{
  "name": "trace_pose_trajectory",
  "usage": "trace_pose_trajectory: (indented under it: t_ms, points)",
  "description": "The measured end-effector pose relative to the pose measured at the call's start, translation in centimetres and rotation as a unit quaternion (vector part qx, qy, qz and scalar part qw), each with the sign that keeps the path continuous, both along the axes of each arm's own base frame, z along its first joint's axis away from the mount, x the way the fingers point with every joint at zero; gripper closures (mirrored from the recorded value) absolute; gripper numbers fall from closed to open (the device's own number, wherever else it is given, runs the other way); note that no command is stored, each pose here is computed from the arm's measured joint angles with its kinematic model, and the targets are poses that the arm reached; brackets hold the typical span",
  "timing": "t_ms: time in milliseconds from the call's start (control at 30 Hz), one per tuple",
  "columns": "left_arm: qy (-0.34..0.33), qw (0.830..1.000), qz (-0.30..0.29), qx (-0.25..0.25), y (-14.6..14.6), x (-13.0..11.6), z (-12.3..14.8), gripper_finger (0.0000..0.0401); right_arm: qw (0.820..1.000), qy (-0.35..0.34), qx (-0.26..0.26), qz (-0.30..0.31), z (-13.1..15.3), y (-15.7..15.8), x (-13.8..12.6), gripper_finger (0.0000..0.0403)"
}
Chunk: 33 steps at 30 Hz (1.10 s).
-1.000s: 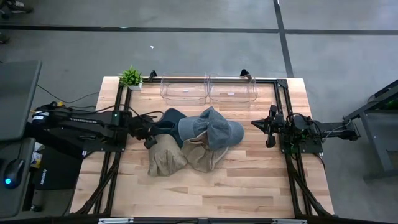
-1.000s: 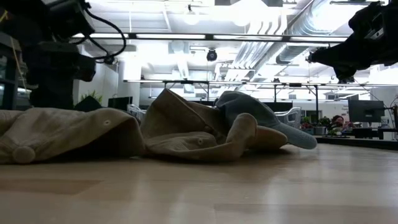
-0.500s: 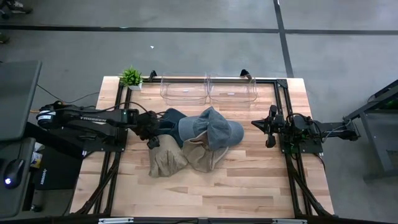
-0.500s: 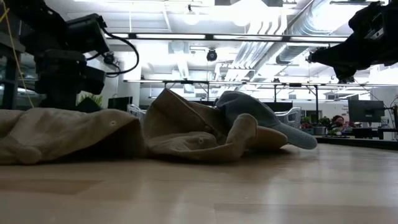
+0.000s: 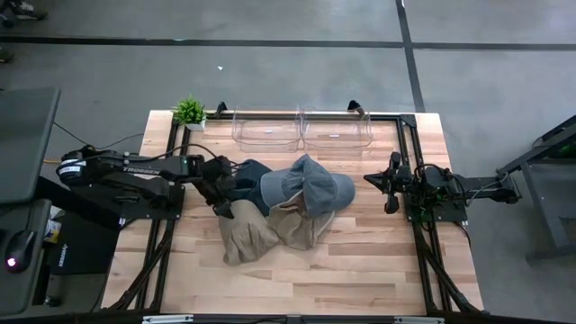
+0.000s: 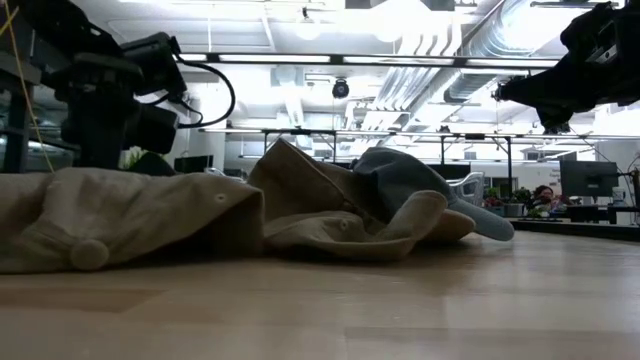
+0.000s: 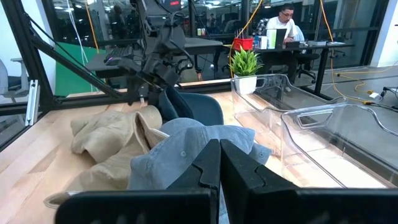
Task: Pick & Place hat
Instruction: Put the left brown cap into the left transparent bin
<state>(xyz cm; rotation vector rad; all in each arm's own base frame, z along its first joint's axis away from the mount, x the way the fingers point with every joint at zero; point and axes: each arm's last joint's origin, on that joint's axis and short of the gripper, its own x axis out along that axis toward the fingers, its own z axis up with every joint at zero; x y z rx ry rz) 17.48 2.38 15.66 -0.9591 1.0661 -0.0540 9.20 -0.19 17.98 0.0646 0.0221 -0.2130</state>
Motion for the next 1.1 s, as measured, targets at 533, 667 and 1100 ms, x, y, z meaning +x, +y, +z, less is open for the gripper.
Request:
trace_pose_trajectory:
  t_ms: [533, 667, 1100]
  points:
    - [-0.013, 0.999, -0.039, -0.029, -0.2, -0.2, 0.1, 0.0360, 1.000, 0.000, 0.000, 0.000, 0.0, 0.0, 0.0, 0.0402]
    - [-0.028, 0.997, -0.054, -0.039, -0.3, -0.1, 0.2, 0.0391, 1.000, 0.000, 0.000, 0.000, 0.0, 0.0, 0.0, 0.0402]
    - [-0.090, 0.992, -0.044, -0.076, -0.8, -1.3, 2.9, 0.0401, 1.000, 0.000, 0.000, 0.000, 0.0, 0.0, 0.0, 0.0402]
